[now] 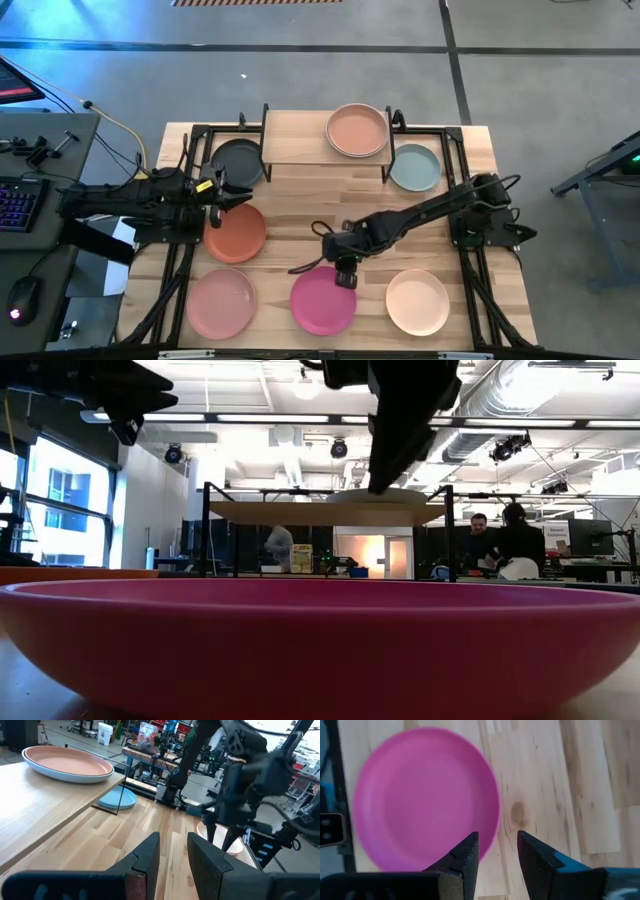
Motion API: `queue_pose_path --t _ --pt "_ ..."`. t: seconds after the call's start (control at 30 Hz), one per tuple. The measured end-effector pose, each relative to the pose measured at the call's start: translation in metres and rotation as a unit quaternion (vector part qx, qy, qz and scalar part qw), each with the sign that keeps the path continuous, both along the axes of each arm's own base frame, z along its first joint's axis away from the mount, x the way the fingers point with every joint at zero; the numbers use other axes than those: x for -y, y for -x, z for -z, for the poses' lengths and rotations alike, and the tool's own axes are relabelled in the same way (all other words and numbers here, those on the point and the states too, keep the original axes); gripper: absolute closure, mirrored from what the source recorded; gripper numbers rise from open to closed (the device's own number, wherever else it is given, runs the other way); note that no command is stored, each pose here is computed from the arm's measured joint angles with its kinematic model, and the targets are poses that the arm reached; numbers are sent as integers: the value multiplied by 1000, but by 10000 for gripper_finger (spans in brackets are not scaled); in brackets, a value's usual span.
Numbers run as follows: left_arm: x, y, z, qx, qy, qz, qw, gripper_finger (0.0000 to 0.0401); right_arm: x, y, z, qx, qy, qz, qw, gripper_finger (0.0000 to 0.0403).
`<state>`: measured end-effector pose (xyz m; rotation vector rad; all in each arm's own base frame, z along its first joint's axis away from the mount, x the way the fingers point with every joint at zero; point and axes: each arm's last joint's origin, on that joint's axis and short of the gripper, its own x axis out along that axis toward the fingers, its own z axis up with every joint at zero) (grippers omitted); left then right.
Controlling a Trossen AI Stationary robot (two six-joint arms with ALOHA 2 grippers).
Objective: Place and stack plates onto a shelf
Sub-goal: Stack the pink plate on top of the brown plate on the shelf
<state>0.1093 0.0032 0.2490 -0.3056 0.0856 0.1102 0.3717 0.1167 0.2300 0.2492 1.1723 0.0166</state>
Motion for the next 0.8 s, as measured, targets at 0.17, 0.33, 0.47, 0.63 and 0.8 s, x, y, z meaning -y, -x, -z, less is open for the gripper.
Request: queue_pose_path --t 0.17,0.33,0.47,0.63,0.8 --pt "0 0 0 0 1 0 1000 311 -9 -4 19 -17 14 -4 1000 288" --pt "0 0 0 0 1 0 1000 311 -11 -9 33 -28 17 -5 999 288" --pt "0 0 0 0 1 0 1000 311 -12 -12 44 -40 20 -5 999 288" --pt "0 0 0 0 1 0 1000 311 -15 -16 53 -45 6 -12 999 288" --pt "0 0 0 -1 1 0 1000 311 -16 -18 60 -48 2 0 999 288"
